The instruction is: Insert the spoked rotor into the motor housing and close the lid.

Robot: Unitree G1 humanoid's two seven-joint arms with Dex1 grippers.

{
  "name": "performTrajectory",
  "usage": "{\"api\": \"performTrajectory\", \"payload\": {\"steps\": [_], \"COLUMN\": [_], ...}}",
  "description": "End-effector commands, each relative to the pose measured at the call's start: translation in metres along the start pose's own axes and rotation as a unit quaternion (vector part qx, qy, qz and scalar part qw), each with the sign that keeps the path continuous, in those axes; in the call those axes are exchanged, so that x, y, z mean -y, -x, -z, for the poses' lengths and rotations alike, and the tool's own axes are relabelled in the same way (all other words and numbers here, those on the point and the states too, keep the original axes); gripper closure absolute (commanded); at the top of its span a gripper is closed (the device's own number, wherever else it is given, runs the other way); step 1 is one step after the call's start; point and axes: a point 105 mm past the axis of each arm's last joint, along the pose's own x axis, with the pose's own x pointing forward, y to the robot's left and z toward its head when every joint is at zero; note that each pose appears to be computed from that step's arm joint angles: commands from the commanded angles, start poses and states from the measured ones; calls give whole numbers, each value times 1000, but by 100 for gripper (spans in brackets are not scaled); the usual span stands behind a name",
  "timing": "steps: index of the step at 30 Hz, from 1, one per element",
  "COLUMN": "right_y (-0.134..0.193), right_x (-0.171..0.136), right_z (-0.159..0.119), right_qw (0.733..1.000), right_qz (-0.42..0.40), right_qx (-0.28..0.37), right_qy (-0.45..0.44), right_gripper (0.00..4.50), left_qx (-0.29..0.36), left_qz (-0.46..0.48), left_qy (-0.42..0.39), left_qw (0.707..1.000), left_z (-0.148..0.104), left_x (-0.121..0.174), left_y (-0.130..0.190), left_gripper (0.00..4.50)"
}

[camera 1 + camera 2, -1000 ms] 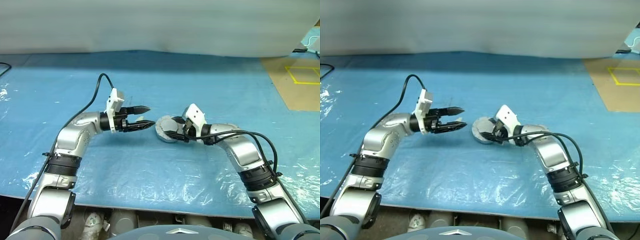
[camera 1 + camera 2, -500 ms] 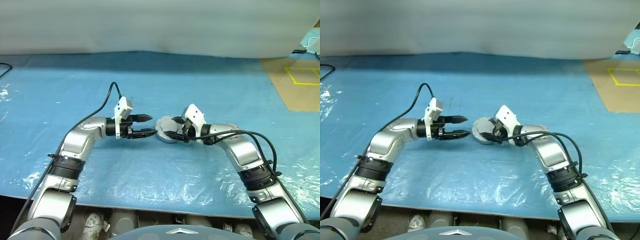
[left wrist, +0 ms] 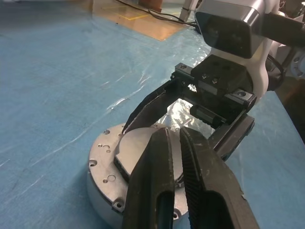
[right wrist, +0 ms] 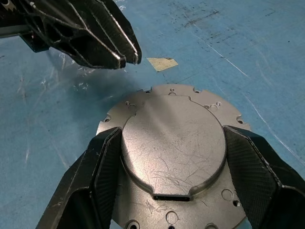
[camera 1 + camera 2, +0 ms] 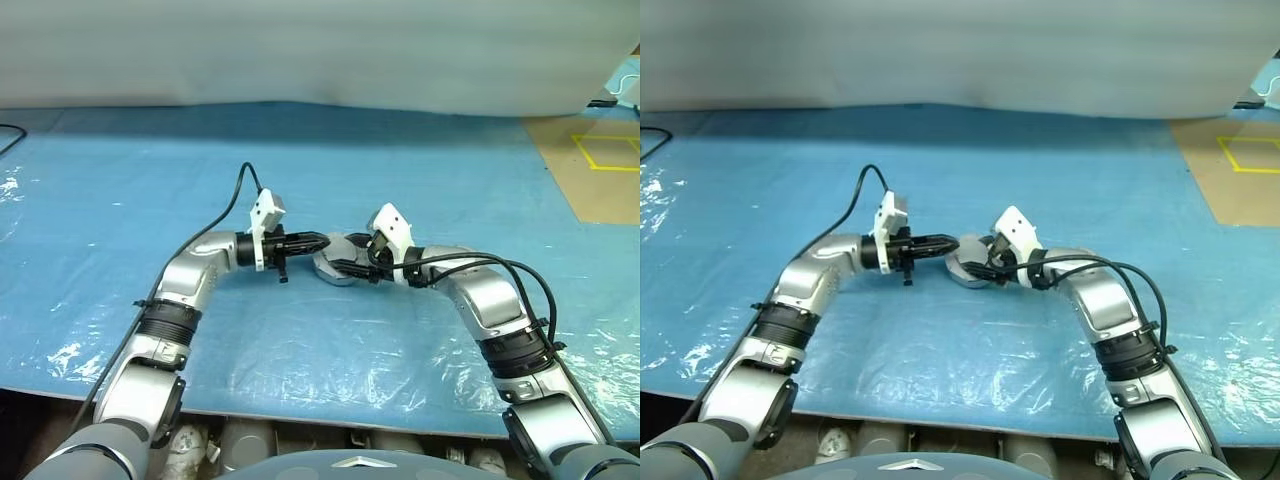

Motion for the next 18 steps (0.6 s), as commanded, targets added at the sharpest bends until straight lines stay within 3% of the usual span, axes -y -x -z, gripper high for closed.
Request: {"api": "performTrajectory", "payload": {"steps": [1,10,14,18], "right_y": [1,-3,-3,2], "right_x": [-8,-18,-25,-30], "right_z": [11,11,6,-8], "right_qw": [1000,999,999,998], "right_qz": [-14,-25,-36,-58], "right_qx": [-19,-18,-1,16], "right_qy": [-18,-18,-20,-17], "right_gripper": [156,156,15,3], "left_qx": [-34,-126,-141,-133], "left_qz": [6,3,7,-4], "left_qy": [-31,-48,-53,-50], "left_qw": [999,991,989,990], "left_z": [9,52,61,58], "left_x": [-1,1,7,6], "left_y": [-10,-12,-6,-4], "left_gripper": [416,416,419,419]}}
